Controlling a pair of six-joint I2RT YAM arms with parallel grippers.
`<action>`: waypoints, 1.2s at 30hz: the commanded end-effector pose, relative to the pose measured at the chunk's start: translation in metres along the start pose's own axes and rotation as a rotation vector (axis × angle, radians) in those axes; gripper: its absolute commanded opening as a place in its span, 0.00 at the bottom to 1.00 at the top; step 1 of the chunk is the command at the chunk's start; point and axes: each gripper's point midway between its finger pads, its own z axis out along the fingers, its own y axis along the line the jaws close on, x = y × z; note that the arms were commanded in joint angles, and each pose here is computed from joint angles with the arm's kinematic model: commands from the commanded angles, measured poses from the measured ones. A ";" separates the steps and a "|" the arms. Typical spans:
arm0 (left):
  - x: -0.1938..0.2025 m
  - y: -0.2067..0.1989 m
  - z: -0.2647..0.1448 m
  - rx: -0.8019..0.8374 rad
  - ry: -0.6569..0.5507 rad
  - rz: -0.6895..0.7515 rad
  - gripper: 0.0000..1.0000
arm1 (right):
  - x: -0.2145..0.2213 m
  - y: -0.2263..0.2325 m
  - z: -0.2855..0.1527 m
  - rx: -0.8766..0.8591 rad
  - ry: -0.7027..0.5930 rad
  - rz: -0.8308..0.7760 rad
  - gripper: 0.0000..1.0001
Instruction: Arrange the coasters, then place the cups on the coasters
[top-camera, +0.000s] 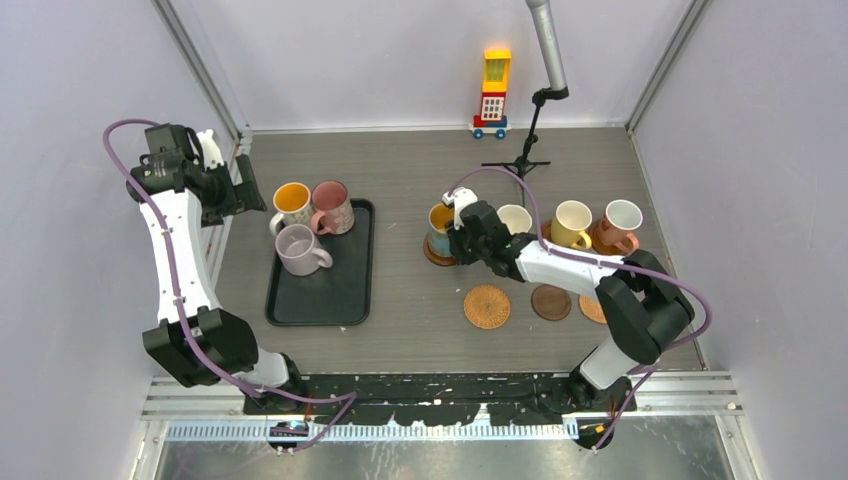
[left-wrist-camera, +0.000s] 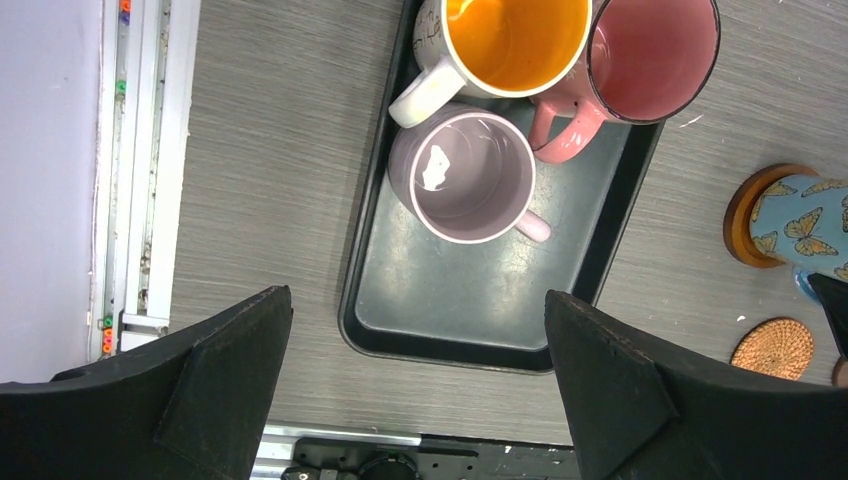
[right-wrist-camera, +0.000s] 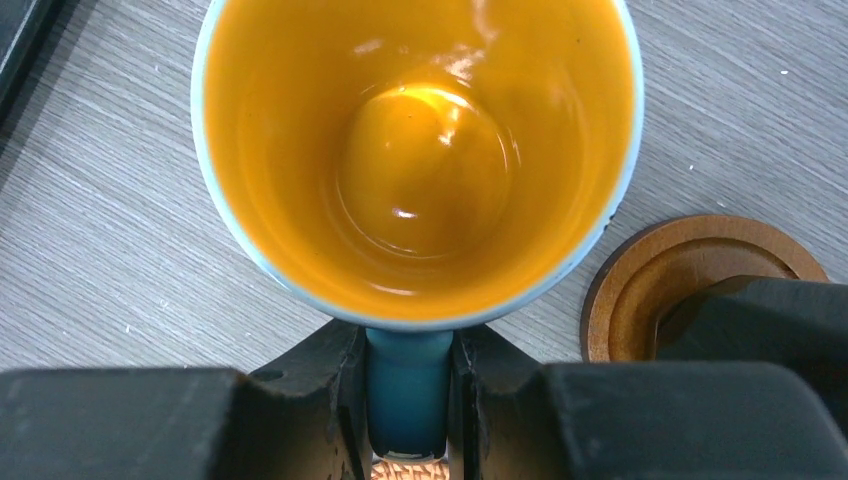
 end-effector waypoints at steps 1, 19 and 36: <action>-0.010 0.002 -0.009 -0.009 -0.037 0.016 1.00 | -0.048 0.004 0.001 -0.011 -0.181 0.036 0.06; 0.005 0.007 0.003 0.001 0.074 0.079 1.00 | -0.043 0.021 -0.048 -0.067 -0.103 0.019 0.69; 0.021 0.008 0.020 0.104 0.209 0.060 1.00 | -0.143 0.129 -0.059 -0.315 -0.179 -0.158 0.70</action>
